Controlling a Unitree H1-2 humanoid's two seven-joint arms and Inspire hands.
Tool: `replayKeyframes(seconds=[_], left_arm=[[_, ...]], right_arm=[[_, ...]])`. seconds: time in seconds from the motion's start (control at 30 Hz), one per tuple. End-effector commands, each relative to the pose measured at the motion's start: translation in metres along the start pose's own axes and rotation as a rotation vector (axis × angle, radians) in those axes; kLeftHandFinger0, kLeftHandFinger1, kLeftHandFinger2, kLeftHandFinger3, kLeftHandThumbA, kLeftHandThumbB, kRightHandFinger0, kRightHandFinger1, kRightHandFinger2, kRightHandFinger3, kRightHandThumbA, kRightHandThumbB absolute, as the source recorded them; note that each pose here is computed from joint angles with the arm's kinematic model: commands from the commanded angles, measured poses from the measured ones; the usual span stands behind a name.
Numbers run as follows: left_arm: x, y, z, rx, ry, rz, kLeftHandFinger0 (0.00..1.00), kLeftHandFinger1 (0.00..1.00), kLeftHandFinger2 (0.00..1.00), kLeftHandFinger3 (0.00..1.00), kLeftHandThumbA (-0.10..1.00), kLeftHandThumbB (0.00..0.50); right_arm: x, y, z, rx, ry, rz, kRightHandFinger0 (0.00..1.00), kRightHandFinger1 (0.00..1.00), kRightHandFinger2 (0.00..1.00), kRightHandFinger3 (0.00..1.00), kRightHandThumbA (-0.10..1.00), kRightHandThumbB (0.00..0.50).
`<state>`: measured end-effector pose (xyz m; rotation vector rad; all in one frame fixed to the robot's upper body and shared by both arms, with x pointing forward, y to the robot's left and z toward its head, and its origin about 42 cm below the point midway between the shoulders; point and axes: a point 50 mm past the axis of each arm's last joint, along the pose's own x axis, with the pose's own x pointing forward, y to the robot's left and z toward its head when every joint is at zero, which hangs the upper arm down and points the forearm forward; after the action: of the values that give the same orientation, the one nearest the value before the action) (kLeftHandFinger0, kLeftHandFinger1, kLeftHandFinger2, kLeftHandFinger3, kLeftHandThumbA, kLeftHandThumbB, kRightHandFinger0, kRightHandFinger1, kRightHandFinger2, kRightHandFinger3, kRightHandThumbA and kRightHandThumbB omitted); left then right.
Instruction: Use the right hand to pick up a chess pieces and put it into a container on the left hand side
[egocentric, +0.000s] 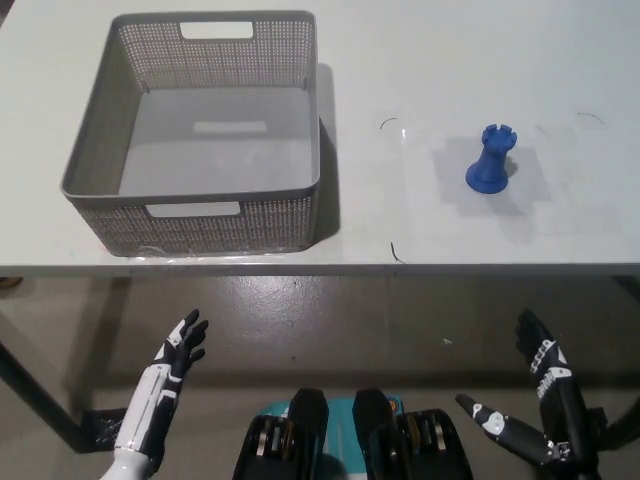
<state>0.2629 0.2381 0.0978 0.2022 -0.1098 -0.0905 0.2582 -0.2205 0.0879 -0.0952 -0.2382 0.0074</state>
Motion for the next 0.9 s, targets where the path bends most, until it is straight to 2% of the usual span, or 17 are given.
replayKeyframes(seconds=[0.0, 0.03, 0.1, 0.17, 0.4, 0.63, 0.83, 0.87], left_arm=[[-0.008, 0.001, 0.010, 0.052, -0.078, -0.012, 1.00, 1.00, 1.00, 1.00, 1.00, 0.202], [-0.012, 0.002, 0.008, 0.054, -0.072, -0.012, 1.00, 1.00, 1.00, 1.00, 1.00, 0.202], [-0.016, 0.003, 0.007, 0.045, -0.065, -0.009, 1.00, 1.00, 1.00, 1.00, 1.00, 0.207], [-0.017, 0.003, 0.007, 0.050, -0.064, -0.013, 1.00, 1.00, 1.00, 1.00, 1.00, 0.205], [-0.019, 0.003, 0.003, 0.068, -0.072, -0.008, 1.00, 1.00, 1.00, 1.00, 1.00, 0.194], [-0.020, 0.001, 0.002, 0.085, -0.074, -0.017, 1.00, 1.00, 1.00, 1.00, 1.00, 0.172], [-0.018, 0.001, 0.002, 0.094, -0.070, -0.022, 1.00, 1.00, 1.00, 1.00, 1.00, 0.176], [-0.018, 0.001, 0.002, 0.093, -0.070, -0.020, 1.00, 1.00, 1.00, 1.00, 1.00, 0.177]], right_arm=[[0.019, -0.008, 0.033, -0.120, -0.168, -0.031, 1.00, 1.00, 1.00, 1.00, 1.00, 0.310], [0.025, -0.010, 0.038, -0.153, -0.192, -0.029, 1.00, 1.00, 1.00, 1.00, 1.00, 0.327], [0.041, -0.014, 0.045, -0.180, -0.221, -0.032, 1.00, 1.00, 1.00, 1.00, 1.00, 0.328], [0.056, -0.018, 0.054, -0.222, -0.228, -0.049, 1.00, 1.00, 1.00, 1.00, 1.00, 0.360], [0.107, -0.029, 0.085, -0.252, -0.271, -0.070, 1.00, 1.00, 1.00, 1.00, 1.00, 0.376], [0.175, -0.040, 0.110, -0.246, -0.267, -0.089, 1.00, 1.00, 1.00, 1.00, 1.00, 0.355], [0.242, -0.050, 0.127, -0.282, -0.227, -0.109, 1.00, 1.00, 1.00, 1.00, 1.00, 0.319], [0.252, -0.051, 0.128, -0.275, -0.216, -0.110, 1.00, 1.00, 1.00, 1.00, 0.99, 0.326]])
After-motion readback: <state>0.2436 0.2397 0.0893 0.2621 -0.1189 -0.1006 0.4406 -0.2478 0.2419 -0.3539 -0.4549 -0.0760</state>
